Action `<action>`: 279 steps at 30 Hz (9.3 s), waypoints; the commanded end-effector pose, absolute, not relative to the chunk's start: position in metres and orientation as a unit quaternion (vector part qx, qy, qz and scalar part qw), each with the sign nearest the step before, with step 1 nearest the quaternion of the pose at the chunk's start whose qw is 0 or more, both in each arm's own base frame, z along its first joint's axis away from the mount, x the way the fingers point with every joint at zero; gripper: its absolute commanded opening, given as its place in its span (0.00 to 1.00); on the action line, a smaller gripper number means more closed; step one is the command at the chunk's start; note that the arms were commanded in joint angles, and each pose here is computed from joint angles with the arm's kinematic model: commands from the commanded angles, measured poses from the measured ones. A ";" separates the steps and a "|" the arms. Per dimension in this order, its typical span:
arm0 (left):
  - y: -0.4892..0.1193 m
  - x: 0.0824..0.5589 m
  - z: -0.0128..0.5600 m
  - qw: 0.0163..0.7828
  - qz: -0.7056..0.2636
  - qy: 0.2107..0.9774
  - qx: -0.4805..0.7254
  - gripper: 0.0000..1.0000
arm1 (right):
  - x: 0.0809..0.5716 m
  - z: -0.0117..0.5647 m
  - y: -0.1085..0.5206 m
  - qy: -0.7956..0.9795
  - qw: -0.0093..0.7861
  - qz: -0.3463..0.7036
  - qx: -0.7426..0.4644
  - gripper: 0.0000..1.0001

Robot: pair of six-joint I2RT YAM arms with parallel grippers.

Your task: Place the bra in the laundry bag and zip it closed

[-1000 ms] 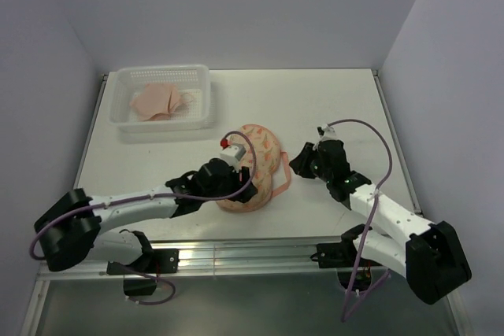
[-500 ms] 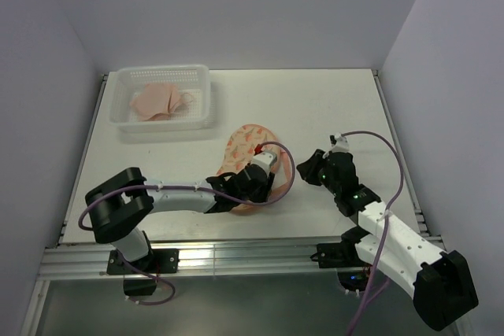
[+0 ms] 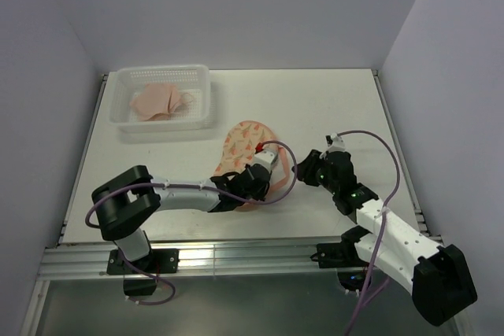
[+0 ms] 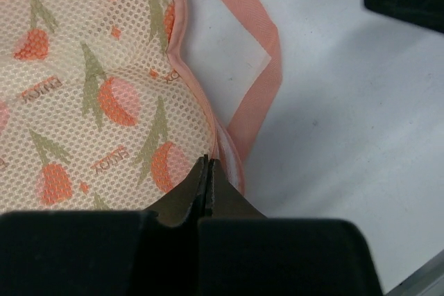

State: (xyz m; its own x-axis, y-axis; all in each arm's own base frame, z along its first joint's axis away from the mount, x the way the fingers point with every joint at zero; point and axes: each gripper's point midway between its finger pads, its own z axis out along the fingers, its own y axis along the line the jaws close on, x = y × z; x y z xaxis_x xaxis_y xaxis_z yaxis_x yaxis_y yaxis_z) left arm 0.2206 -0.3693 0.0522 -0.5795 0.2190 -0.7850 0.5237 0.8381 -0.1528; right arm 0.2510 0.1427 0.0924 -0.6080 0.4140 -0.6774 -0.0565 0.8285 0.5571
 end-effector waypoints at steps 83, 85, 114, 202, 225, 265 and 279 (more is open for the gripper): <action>-0.067 0.199 0.146 0.575 -0.136 0.723 -0.358 0.11 | 0.243 0.044 0.246 0.917 0.304 0.253 -0.051 0.00; -0.063 0.198 0.149 0.578 -0.132 0.723 -0.355 0.20 | 0.245 0.040 0.248 0.919 0.298 0.252 -0.056 0.00; -0.087 0.417 0.294 0.615 -0.202 0.712 -0.273 0.56 | 0.248 0.056 0.287 0.906 0.273 0.289 -0.145 0.41; -0.407 0.459 0.377 0.642 -0.284 0.712 0.024 0.00 | 0.222 0.244 0.142 0.749 0.594 0.284 0.074 0.67; -0.491 0.408 0.350 0.561 -0.386 0.724 0.106 0.96 | 0.214 0.217 0.115 0.777 0.577 0.229 0.107 0.24; -0.268 0.168 0.270 0.484 -0.455 0.737 0.121 0.70 | 0.471 0.077 0.037 0.915 0.305 -0.260 0.039 0.49; -0.269 0.172 0.268 0.487 -0.450 0.740 0.115 0.70 | 0.484 0.050 0.035 0.934 0.261 -0.243 0.036 0.48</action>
